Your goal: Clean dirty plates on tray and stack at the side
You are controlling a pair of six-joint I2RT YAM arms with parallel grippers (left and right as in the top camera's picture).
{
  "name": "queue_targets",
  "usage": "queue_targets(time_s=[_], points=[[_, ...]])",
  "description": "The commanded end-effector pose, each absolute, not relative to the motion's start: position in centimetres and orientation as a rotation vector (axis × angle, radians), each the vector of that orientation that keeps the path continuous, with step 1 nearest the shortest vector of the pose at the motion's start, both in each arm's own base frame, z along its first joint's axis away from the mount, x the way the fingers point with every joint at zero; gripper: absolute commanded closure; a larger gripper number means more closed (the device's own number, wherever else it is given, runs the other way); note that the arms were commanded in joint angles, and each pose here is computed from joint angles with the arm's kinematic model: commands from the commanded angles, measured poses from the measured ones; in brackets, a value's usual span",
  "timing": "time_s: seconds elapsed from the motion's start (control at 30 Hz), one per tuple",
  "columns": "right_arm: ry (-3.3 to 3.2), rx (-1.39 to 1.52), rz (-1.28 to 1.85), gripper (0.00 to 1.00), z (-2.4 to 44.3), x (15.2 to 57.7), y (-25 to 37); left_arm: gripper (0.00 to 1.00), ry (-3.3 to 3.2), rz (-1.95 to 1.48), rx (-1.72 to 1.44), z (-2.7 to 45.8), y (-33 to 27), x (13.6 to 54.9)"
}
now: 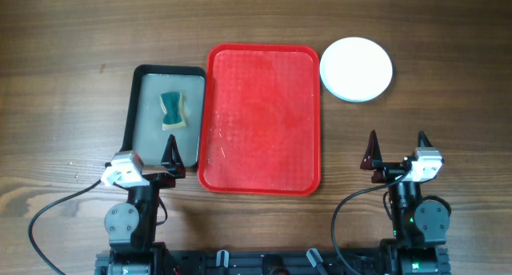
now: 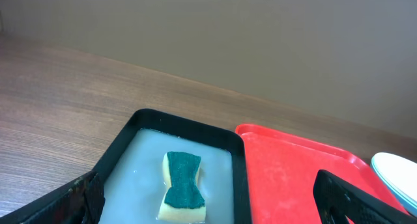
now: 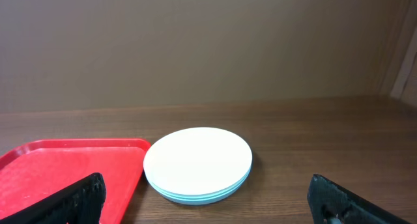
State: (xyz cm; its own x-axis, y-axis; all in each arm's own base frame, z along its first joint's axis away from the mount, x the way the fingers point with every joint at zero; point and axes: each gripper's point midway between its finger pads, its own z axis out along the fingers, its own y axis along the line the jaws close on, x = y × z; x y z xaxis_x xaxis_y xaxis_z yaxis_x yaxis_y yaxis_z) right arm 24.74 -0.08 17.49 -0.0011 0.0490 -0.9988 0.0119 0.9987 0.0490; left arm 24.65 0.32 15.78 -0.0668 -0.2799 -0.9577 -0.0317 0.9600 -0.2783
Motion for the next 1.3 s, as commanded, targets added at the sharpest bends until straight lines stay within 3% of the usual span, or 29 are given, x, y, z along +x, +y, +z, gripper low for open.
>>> queue_targets(time_s=[0.0, 1.27], points=[[1.562, 0.07, 0.023, 0.0, 17.66, 24.71, -0.43, 0.0, 1.635, -0.159, -0.203, 15.67, 0.5, 24.6], [1.562, 0.07, 0.023, 0.01, 17.66, 24.71, -0.43, 0.0, 1.637, -0.145, -0.178, 15.67, 0.4, 24.61]])
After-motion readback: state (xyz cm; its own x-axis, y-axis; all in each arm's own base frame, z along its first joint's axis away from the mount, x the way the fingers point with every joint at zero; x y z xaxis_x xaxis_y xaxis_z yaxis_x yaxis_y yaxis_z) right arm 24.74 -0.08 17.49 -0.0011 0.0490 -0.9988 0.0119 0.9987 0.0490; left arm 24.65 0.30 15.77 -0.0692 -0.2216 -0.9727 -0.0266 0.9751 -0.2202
